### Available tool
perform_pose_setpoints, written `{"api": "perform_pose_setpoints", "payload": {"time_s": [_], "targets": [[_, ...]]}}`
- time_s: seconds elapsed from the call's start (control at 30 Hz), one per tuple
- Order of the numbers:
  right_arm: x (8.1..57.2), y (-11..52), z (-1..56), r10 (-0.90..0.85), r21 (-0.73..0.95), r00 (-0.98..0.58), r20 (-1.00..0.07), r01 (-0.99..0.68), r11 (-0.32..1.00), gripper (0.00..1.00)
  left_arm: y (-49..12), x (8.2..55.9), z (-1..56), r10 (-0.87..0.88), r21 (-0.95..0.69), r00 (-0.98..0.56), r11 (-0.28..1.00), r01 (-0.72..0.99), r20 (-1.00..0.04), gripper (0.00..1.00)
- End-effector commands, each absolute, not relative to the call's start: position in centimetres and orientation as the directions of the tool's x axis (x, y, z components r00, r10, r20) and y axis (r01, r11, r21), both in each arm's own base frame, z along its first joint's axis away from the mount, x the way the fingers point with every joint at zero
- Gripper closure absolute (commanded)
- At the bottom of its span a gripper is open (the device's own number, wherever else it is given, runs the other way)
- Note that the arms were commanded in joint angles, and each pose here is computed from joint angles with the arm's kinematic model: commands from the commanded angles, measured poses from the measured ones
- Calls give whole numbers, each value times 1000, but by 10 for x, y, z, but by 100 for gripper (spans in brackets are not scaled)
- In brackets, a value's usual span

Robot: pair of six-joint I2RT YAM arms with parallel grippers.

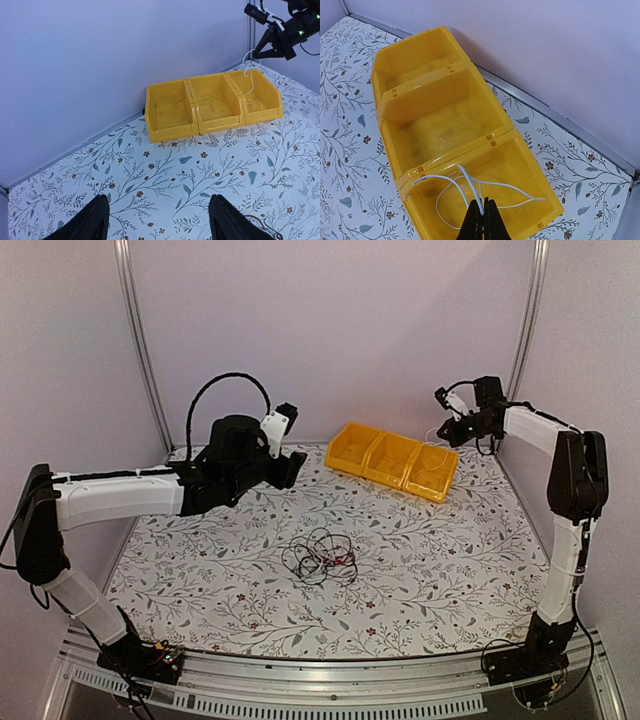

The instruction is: Untangle the cables

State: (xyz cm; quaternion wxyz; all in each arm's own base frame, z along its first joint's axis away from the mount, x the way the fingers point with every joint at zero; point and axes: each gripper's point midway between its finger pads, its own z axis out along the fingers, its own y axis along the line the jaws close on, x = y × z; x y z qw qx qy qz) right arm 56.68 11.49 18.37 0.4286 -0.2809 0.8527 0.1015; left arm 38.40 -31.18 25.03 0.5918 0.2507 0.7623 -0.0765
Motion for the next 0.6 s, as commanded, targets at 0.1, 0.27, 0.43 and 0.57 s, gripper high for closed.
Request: {"api": "perform_pose_setpoints", "payload": {"time_s": [0.1, 0.27, 0.43, 0.57], "targets": [[569, 116, 121, -390, 33, -611, -689, -564, 825, 100, -322, 379, 248, 318, 207, -161, 851, 482, -934, 30], [576, 109, 99, -401, 22, -648, -648, -542, 840, 100, -326, 376, 245, 334, 222, -155, 844, 489, -930, 30], [577, 111, 87, -413, 17, -660, -628, -542, 840, 98, -329, 375, 243, 335, 218, -160, 841, 495, -929, 30], [574, 115, 100, -433, -15, -652, -623, -543, 840, 82, -332, 374, 241, 330, 205, -169, 836, 509, -929, 29]]}}
